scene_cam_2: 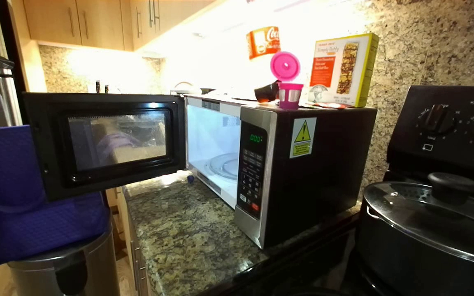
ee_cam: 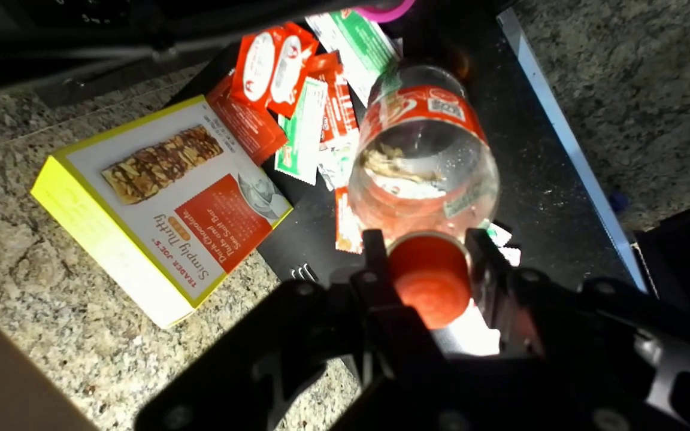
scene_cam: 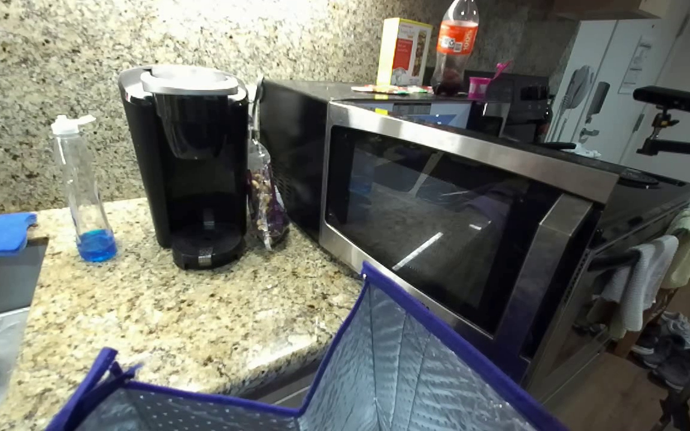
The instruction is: Remove the bottle of coca-cola from the microwave and put it on the shelf
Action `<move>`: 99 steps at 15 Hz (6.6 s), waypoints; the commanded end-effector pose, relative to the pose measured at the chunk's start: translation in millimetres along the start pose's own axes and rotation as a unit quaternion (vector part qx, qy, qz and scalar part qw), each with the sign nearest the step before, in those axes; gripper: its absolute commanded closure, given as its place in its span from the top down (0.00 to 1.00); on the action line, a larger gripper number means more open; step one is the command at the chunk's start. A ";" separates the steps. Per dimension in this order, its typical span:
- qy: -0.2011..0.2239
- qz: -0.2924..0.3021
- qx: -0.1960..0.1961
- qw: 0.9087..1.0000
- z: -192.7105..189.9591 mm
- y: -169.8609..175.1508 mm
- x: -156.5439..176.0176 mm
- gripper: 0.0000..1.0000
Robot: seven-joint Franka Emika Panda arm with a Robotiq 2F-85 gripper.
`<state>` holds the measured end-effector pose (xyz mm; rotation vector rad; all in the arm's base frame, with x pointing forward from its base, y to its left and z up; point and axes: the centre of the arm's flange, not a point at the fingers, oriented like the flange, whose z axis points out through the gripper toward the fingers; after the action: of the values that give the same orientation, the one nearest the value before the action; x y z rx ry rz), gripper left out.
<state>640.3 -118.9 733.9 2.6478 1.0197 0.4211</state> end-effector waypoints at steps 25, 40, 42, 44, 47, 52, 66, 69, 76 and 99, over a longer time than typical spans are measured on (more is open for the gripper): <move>0.002 -0.077 0.168 0.983 5.3 -132.0 -7.6 0.15; 0.014 -0.036 0.207 0.978 133.6 -127.5 -37.9 0.15; -0.008 -0.029 0.215 0.976 126.3 -136.7 -36.3 0.15; -0.044 -0.028 0.231 0.972 125.7 -158.1 -36.4 0.15; -0.082 -0.005 0.243 0.966 127.2 -197.6 -34.5 0.15; -0.026 0.059 0.194 0.979 148.5 -247.0 -21.6 0.15; 0.001 0.220 0.051 0.974 197.4 -286.7 -14.8 0.15; -0.004 0.211 0.046 0.976 195.8 -285.3 -10.6 0.61; 0.014 0.204 0.049 0.978 181.8 -278.4 -14.8 0.99; -0.055 0.306 0.130 0.942 8.8 -270.0 -161.5 1.00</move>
<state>365.7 -37.6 603.5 3.1561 0.2003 0.2626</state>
